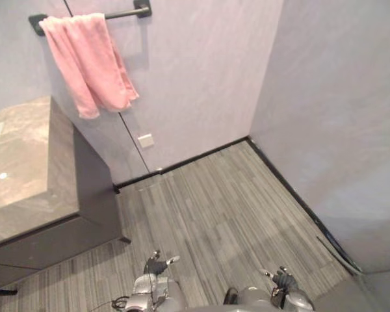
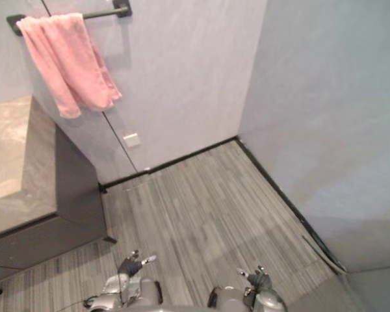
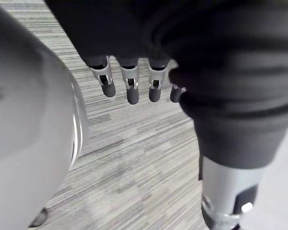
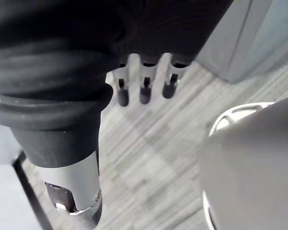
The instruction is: Organize washtable
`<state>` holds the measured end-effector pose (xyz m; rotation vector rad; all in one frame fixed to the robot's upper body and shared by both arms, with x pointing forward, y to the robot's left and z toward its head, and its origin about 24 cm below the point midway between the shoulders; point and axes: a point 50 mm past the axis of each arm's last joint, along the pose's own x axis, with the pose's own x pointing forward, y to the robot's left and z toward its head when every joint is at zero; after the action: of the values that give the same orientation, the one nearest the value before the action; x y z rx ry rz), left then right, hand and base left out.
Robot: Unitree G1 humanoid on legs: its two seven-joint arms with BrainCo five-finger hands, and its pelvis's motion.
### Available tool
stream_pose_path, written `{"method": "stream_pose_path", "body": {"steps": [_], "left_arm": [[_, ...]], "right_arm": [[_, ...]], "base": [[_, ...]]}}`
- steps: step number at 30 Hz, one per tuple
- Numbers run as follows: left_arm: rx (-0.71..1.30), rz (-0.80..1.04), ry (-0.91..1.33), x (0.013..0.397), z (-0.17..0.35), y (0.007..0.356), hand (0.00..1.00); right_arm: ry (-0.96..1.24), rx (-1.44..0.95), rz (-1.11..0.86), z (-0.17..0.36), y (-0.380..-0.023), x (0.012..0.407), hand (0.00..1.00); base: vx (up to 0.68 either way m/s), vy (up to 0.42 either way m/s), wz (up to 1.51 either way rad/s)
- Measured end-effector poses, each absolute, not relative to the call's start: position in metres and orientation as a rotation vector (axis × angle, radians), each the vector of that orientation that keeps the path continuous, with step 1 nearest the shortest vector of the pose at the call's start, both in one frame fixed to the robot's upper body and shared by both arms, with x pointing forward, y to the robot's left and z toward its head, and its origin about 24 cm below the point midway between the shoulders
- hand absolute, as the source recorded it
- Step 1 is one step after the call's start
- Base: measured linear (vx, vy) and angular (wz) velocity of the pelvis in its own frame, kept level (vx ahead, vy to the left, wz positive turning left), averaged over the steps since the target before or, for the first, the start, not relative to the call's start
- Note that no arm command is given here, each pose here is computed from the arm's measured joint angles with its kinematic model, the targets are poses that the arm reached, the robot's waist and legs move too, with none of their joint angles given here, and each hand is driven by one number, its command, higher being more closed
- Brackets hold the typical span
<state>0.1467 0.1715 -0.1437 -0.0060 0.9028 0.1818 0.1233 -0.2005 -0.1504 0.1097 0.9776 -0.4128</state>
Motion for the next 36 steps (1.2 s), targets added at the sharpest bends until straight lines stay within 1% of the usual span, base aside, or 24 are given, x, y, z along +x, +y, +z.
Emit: {"method": "stream_pose_path", "body": {"steps": [4,8,11,14,19,21,24,29,31,36], "left_arm": [[-0.007,0.195,0.911,0.144,-0.145,0.175,0.00],[0.007,0.226,0.941,0.139,-0.147,0.188,0.00],[0.024,0.223,0.977,0.132,-0.150,0.191,0.00],[0.035,0.210,1.001,0.128,-0.153,0.190,0.00],[0.002,0.222,0.989,0.132,-0.152,0.185,0.00],[-0.002,0.231,0.982,0.133,-0.151,0.186,0.00],[-0.051,0.230,0.985,0.132,-0.153,0.173,0.00],[-0.084,0.213,0.954,0.140,-0.150,0.159,0.00],[-0.085,0.217,0.916,0.147,-0.145,0.160,0.00],[-0.080,0.214,0.903,0.150,-0.143,0.161,0.00]], "right_arm": [[0.985,0.096,-0.405,-0.151,-0.200,0.123,0.00],[1.017,0.079,-0.370,-0.154,-0.194,0.120,0.00],[1.033,0.079,-0.375,-0.156,-0.195,0.114,0.00],[1.014,0.075,-0.370,-0.154,-0.196,0.118,0.00],[0.951,0.077,-0.359,-0.148,-0.197,0.125,0.00],[0.958,0.085,-0.365,-0.149,-0.196,0.121,0.00],[0.952,0.100,-0.402,-0.148,-0.204,0.120,0.00],[0.960,0.119,-0.416,-0.150,-0.202,0.116,0.00],[0.974,0.118,-0.407,-0.151,-0.200,0.113,0.00],[0.975,0.145,-0.423,-0.152,-0.198,0.111,0.00]], "base": [[0.36,0.124,-0.09],[0.51,0.156,-0.08],[0.48,0.175,0.62],[0.43,0.028,0.71],[0.33,-0.153,0.54],[0.36,-0.364,0.77],[0.32,-0.257,0.56],[0.33,-0.237,0.72],[0.23,-0.111,0.47],[0.18,0.079,0.05]]}}
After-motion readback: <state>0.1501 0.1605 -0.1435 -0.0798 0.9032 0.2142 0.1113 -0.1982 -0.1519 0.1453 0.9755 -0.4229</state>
